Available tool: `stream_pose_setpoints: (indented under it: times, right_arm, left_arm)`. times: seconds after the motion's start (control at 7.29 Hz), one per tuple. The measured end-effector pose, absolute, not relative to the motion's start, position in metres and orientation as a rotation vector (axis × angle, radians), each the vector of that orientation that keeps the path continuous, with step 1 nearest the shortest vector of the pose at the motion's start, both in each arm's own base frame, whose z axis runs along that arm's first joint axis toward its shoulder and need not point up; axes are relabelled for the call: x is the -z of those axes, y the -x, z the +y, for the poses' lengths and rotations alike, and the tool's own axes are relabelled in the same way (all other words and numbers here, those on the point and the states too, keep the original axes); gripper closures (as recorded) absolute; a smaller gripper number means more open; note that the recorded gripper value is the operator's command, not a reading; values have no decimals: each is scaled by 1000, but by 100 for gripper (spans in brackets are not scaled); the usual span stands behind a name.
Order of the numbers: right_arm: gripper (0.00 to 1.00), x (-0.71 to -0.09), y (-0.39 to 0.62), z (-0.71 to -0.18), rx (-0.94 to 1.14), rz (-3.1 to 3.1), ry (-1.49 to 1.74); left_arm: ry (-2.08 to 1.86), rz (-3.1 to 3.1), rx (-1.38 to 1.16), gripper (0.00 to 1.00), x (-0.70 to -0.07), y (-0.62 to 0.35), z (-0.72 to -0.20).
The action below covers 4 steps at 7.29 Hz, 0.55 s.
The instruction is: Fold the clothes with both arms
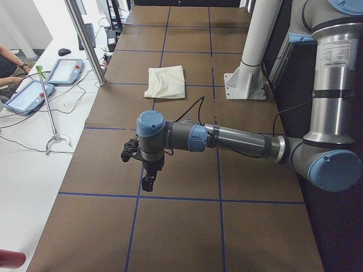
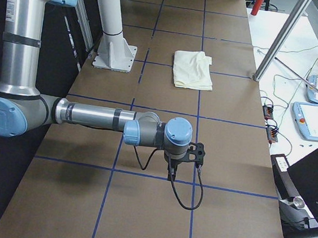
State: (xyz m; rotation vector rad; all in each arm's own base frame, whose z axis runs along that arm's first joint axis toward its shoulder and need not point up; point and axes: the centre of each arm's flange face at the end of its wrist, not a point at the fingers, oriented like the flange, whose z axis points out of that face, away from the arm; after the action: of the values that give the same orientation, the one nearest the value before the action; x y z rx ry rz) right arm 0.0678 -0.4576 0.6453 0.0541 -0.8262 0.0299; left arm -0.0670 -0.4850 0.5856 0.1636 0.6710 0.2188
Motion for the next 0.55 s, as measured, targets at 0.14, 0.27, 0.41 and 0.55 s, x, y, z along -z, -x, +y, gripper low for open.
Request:
stream_pose_setpoints:
  times: [0.14,0.27,0.41,0.55]
  right_arm:
    - [0,-648,-77,-453,-49,-824,-56]
    - [0,-650,-83,-450,-63,-823,-50]
    - [0,-651,-84,-449,-72,-823,-37]
    - [0,-652,-84,-449,-78,-823,-25]
  left_arm:
    - [-164,671,-218,0,-585,67,-485]
    - [-164,671,-218,0,-585,67,-485]
    - [-164,671,-218,0,-585,67,-485]
    - [-157,674,-197,0,-585,67,-485]
